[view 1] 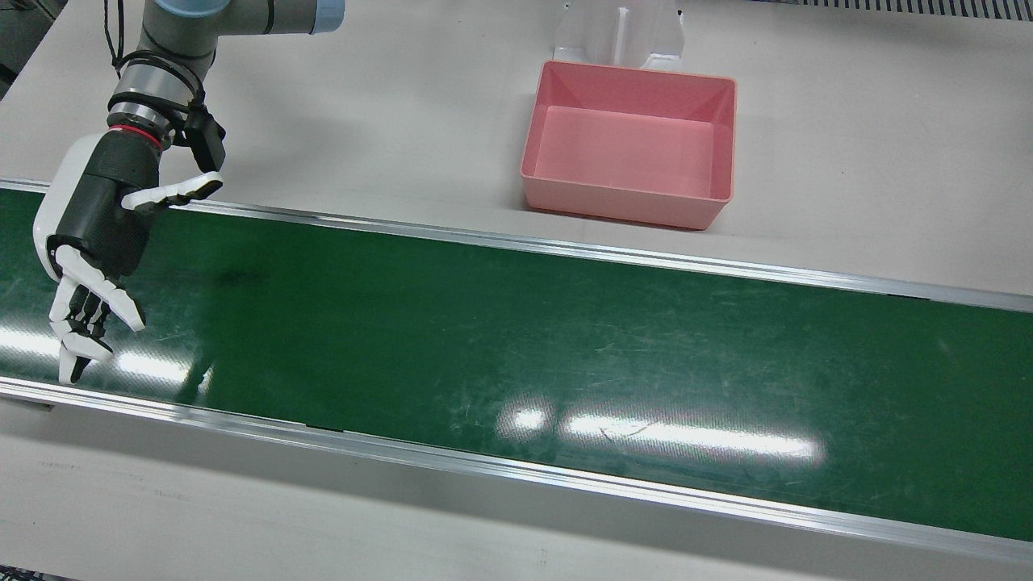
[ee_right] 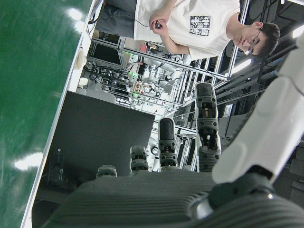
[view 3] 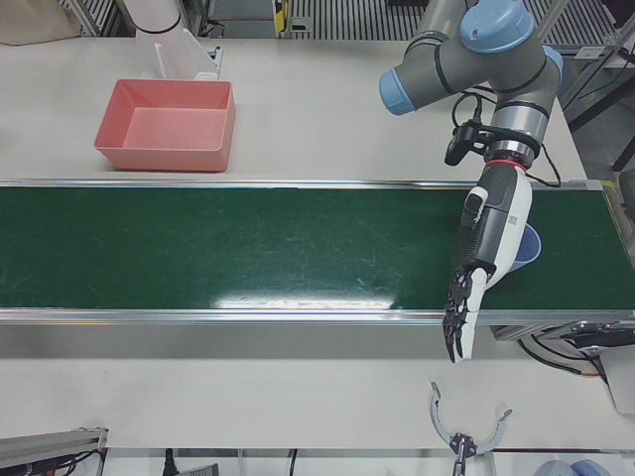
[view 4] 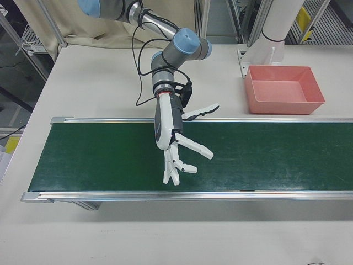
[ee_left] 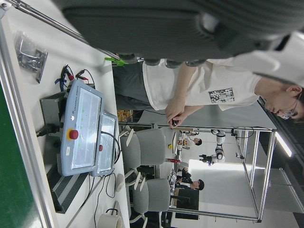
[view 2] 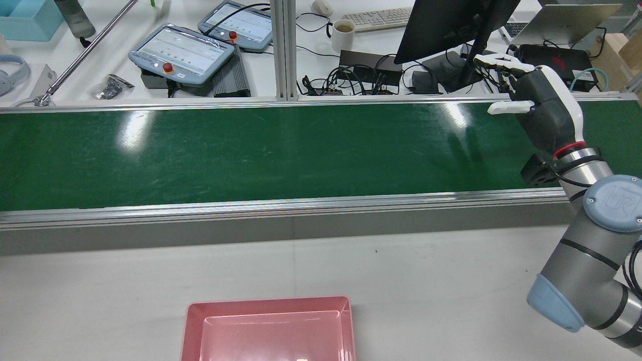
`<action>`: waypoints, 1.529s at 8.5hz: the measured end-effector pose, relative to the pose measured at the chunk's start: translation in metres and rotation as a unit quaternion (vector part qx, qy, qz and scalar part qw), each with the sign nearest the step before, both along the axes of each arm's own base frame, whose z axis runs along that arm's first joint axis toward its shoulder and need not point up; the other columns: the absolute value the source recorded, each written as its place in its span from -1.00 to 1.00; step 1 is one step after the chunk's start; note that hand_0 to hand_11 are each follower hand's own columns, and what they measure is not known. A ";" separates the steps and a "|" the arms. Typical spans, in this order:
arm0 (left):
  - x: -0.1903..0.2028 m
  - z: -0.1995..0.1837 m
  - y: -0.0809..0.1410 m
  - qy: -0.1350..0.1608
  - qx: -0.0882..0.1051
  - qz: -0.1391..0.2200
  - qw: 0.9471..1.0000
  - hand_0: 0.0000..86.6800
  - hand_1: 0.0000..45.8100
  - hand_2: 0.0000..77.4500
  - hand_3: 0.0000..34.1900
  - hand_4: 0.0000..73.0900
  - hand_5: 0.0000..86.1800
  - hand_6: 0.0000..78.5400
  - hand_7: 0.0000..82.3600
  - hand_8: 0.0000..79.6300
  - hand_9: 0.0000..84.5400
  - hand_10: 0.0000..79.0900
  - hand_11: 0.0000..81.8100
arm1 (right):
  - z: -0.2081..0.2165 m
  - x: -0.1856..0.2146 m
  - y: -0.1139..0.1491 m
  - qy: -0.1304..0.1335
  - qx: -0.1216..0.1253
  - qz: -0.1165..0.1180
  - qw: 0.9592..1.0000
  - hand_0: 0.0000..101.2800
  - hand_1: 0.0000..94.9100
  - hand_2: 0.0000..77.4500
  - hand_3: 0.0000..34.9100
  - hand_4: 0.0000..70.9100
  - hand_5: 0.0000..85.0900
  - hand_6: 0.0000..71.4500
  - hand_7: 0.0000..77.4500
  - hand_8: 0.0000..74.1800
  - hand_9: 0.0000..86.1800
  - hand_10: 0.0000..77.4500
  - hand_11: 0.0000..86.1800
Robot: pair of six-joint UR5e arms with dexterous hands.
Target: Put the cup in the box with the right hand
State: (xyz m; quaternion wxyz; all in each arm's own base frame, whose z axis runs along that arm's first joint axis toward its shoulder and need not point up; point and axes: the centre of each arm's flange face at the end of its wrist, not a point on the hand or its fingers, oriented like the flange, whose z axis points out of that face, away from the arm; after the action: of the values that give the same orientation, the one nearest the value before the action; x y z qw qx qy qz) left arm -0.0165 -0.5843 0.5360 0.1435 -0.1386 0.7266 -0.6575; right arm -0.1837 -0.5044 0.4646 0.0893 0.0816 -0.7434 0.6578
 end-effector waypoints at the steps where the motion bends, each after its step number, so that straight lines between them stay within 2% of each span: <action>1: 0.000 0.000 0.000 0.000 0.000 0.000 1.000 -1.00 -0.98 -0.99 -1.00 -1.00 -1.00 -1.00 -1.00 -1.00 -1.00 -1.00 -1.00 | -0.001 -0.002 -0.001 -0.012 -0.001 -0.002 1.000 -0.07 -0.99 -0.97 -0.39 0.03 -0.99 -0.82 0.11 -0.96 -0.71 -0.99 -0.99; 4: 0.000 0.000 0.000 0.000 0.000 0.000 1.000 -1.00 -0.98 -0.99 -1.00 -1.00 -1.00 -1.00 -1.00 -1.00 -0.99 -1.00 -1.00 | -0.002 -0.002 -0.002 -0.024 -0.002 -0.004 1.000 -0.07 -0.99 -0.97 -0.46 0.09 -0.99 -0.82 0.17 -0.90 -0.67 -0.99 -0.99; 5: 0.000 0.000 0.000 0.000 0.000 0.000 1.000 -1.00 -0.98 -0.99 -1.00 -1.00 -1.00 -1.00 -1.00 -1.00 -0.99 -1.00 -1.00 | -0.001 -0.002 -0.002 -0.024 -0.003 -0.004 1.000 -0.07 -0.99 -0.97 -0.45 0.05 -0.99 -0.82 0.17 -0.90 -0.68 -0.99 -0.99; 6: 0.000 0.000 0.000 0.000 0.000 0.000 1.000 -1.00 -0.98 -0.99 -1.00 -1.00 -1.00 -1.00 -1.00 -1.00 -0.99 -1.00 -1.00 | -0.001 -0.002 -0.002 -0.025 -0.003 -0.003 1.000 -0.07 -0.98 -0.97 -0.40 -0.03 -0.99 -0.83 0.07 -0.96 -0.73 -0.99 -0.99; 8: 0.000 0.000 0.000 0.000 0.000 0.000 1.000 -1.00 -0.98 -0.99 -1.00 -1.00 -1.00 -1.00 -1.00 -1.00 -0.99 -1.00 -1.00 | -0.004 -0.002 -0.002 -0.027 -0.001 -0.003 1.000 -0.07 -0.99 -0.97 -0.42 -0.05 -0.99 -0.83 0.08 -0.91 -0.71 -0.99 -0.97; 12: 0.000 -0.001 0.000 0.000 0.000 0.000 1.000 -1.00 -0.98 -0.99 -1.00 -1.00 -1.00 -1.00 -1.00 -1.00 -0.99 -1.00 -1.00 | -0.005 0.003 -0.003 -0.026 0.000 0.000 1.000 -0.07 -0.99 -0.97 -0.42 0.03 -0.99 -0.83 0.14 -0.94 -0.71 -0.99 -0.99; 13: 0.000 -0.001 0.000 0.000 0.000 0.000 1.000 -1.00 -0.98 -0.99 -1.00 -1.00 -1.00 -1.00 -1.00 -1.00 -0.99 -1.00 -1.00 | -0.005 0.004 -0.003 -0.025 -0.002 0.000 1.000 -0.07 -0.99 -0.97 -0.38 0.03 -0.99 -0.83 0.08 -0.94 -0.71 -0.99 -0.99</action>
State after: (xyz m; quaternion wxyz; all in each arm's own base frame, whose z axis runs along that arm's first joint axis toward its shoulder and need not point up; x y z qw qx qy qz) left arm -0.0164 -0.5841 0.5354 0.1436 -0.1387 0.7267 -0.6573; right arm -0.1798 -0.5070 0.4601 0.0705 0.0653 -0.7442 0.6610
